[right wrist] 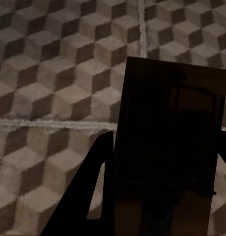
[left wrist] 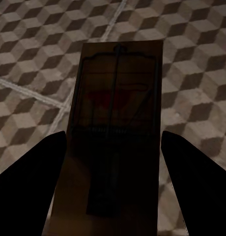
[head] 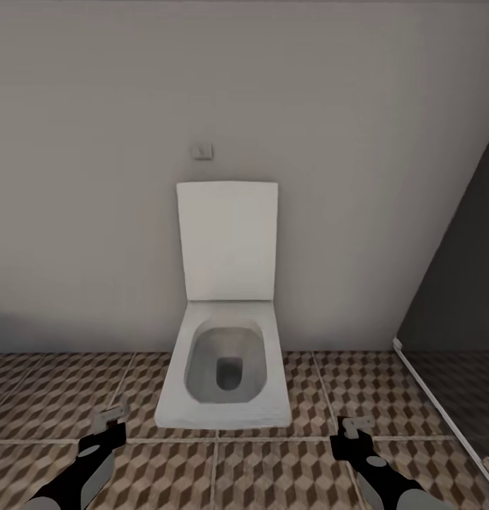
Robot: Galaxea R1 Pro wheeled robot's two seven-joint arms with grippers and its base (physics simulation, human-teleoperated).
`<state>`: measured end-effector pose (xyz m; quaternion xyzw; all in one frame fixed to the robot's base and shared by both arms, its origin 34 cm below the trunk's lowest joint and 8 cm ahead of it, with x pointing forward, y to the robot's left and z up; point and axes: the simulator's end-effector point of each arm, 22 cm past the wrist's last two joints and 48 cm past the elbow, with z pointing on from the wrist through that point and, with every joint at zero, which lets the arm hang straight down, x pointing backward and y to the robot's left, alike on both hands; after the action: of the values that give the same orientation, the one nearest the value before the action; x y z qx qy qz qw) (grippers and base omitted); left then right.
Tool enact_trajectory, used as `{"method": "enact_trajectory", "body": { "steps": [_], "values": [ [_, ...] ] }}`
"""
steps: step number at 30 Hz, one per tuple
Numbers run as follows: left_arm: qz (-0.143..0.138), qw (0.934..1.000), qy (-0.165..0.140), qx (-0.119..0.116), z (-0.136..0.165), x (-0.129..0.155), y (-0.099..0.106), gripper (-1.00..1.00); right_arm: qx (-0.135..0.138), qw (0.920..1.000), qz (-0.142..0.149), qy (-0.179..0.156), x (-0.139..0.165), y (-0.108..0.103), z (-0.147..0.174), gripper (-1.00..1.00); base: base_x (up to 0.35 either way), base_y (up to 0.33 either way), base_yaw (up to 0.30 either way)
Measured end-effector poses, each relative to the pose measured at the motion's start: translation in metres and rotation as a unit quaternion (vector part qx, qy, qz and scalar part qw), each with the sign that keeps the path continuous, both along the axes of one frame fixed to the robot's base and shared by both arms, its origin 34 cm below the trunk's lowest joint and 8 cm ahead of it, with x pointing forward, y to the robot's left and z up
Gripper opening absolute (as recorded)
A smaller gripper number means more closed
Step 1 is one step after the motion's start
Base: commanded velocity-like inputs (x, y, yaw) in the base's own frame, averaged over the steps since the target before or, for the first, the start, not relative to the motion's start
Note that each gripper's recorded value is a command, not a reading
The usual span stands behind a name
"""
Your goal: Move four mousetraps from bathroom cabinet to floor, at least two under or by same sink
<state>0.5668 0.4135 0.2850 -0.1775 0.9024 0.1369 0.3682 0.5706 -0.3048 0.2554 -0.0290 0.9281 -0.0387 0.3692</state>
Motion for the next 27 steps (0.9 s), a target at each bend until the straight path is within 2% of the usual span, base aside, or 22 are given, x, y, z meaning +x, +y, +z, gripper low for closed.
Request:
{"method": "enact_trajectory", "body": {
  "steps": [4,13,20,27],
  "values": [
    [0.0,1.0,0.008,0.0,-0.008,-0.004,0.0,-1.0,0.0,1.0,0.0,0.008,-0.004,0.0,-0.008,-1.0,0.198,0.0,0.0],
    [0.001,0.9997,0.026,0.0,-0.027,-0.012,0.0,-1.0,0.0,0.9996,0.0,0.027,-0.014,0.0,-0.027,-1.0,0.04,0.0,0.0],
    [0.003,0.9992,0.04,0.003,-0.04,-0.02,0.005,-1.0,-0.001,0.9992,0.0,0.041,-0.022,0.0,-0.041,-1.0,0.193,0.0,0.0],
    [0.004,0.9985,0.054,0.006,-0.053,-0.028,0.008,-1.0,-0.001,0.9985,0.0,0.055,-0.031,0.0,-0.055,-1.0,0.03,0.0,0.0]
  ]
}}
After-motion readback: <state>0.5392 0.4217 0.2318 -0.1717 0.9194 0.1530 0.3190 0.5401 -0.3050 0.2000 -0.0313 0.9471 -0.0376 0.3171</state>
